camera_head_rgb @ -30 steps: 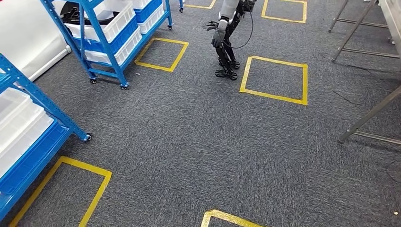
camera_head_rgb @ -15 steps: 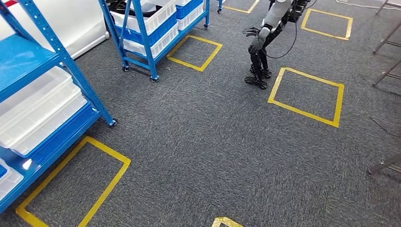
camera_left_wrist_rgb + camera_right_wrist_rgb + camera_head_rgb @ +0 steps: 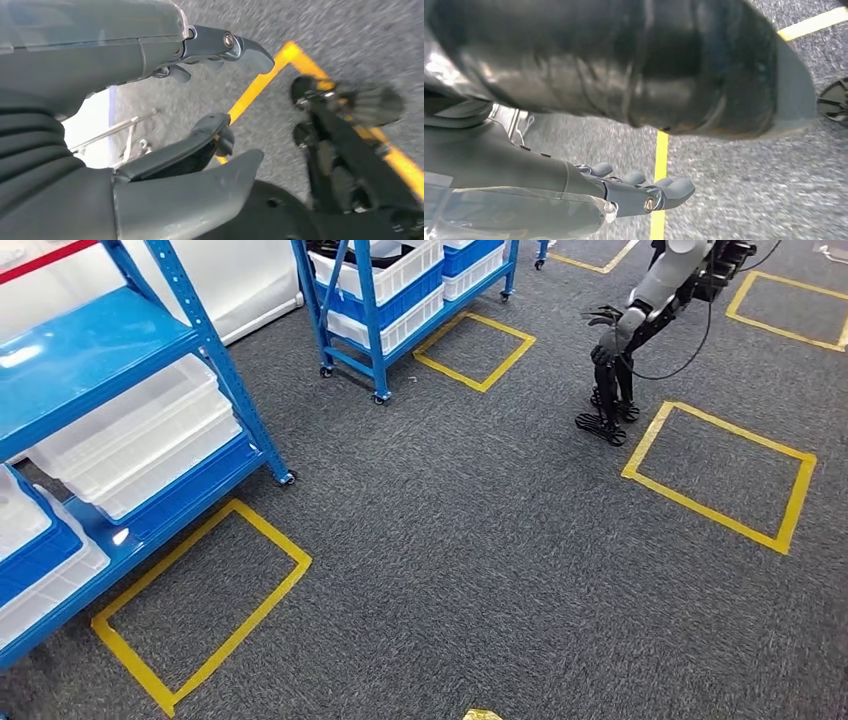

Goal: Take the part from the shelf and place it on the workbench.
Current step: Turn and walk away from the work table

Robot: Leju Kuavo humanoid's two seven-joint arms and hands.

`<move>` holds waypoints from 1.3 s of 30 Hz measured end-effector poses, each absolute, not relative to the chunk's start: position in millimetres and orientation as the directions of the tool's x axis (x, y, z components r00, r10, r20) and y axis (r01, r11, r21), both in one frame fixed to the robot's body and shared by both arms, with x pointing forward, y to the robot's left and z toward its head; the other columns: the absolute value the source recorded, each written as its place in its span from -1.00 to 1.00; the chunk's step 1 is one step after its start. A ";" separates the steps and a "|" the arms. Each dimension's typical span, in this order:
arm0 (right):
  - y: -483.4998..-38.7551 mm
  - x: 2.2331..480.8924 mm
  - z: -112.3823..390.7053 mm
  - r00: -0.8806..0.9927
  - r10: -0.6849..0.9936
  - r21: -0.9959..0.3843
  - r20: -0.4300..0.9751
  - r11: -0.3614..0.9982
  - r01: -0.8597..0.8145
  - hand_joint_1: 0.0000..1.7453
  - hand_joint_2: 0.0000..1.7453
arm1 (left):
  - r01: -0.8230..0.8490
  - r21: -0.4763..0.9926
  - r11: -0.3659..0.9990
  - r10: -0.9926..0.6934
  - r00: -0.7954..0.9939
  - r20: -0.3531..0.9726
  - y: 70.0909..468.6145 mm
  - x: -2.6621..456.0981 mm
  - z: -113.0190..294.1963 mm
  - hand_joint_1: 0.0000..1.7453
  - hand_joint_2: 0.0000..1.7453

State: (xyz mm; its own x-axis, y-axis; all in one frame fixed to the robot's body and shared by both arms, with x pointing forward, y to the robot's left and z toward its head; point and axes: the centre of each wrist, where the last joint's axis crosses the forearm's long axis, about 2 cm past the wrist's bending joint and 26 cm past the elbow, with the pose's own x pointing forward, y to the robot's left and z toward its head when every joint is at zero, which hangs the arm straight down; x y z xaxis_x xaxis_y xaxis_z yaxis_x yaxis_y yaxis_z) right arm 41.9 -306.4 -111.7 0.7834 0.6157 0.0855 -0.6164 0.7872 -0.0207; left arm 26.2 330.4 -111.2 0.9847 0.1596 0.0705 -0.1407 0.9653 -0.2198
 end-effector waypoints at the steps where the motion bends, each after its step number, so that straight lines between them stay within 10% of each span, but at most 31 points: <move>1: -306.3 42.3 -111.6 0.783 0.616 -0.021 0.086 0.787 -0.616 -1.00 -1.00 | -0.141 -0.219 0.966 0.159 0.985 0.069 330.5 25.7 -111.2 -1.00 -1.00; 39: -302.6 50.5 -110.7 0.773 0.626 -0.024 0.105 0.778 -0.627 -1.00 -1.00 | -0.146 -0.215 0.966 0.158 0.987 0.040 327.4 33.0 -110.8 -1.00 -1.00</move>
State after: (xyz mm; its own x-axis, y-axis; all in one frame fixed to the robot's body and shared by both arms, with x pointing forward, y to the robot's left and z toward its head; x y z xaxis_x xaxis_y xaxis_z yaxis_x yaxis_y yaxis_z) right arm 50.5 -302.6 -110.7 0.7726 0.6262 0.1049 -0.6275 0.7782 -0.0243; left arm 33.0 327.4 -110.8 0.9867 0.1576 0.0397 -0.1456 0.9658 -0.2145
